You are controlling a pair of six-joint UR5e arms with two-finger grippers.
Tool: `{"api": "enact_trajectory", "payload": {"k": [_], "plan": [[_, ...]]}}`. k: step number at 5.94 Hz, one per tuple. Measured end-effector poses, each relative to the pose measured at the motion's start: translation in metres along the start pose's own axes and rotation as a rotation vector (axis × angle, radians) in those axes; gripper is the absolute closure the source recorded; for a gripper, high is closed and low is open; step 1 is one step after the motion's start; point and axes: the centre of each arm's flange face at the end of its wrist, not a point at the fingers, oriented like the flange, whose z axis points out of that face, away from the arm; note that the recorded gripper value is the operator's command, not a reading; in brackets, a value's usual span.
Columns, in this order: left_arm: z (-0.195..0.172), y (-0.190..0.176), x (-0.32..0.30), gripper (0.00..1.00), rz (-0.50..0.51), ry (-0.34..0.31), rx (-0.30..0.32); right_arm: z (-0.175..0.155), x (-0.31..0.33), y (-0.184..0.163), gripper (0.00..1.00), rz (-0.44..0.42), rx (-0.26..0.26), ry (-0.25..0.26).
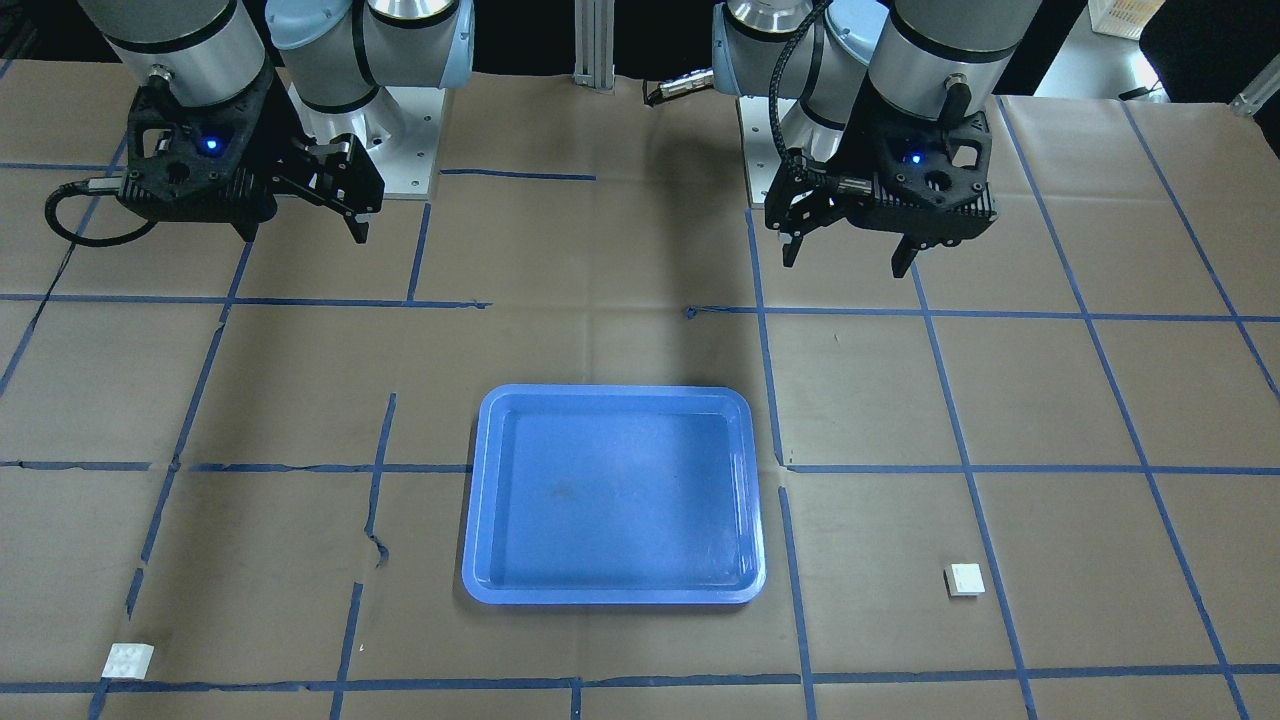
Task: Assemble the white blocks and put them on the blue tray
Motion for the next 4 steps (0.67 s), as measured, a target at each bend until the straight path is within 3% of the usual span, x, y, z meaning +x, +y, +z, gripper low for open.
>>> {"api": "enact_trajectory", "payload": {"k": [4], "plan": [[-0.0034, 0.0012, -0.0062, 0.01, 0.000, -0.009, 0.006, 0.0002, 0.0038, -0.0010, 0.00, -0.007, 0.000, 0.009]]}}
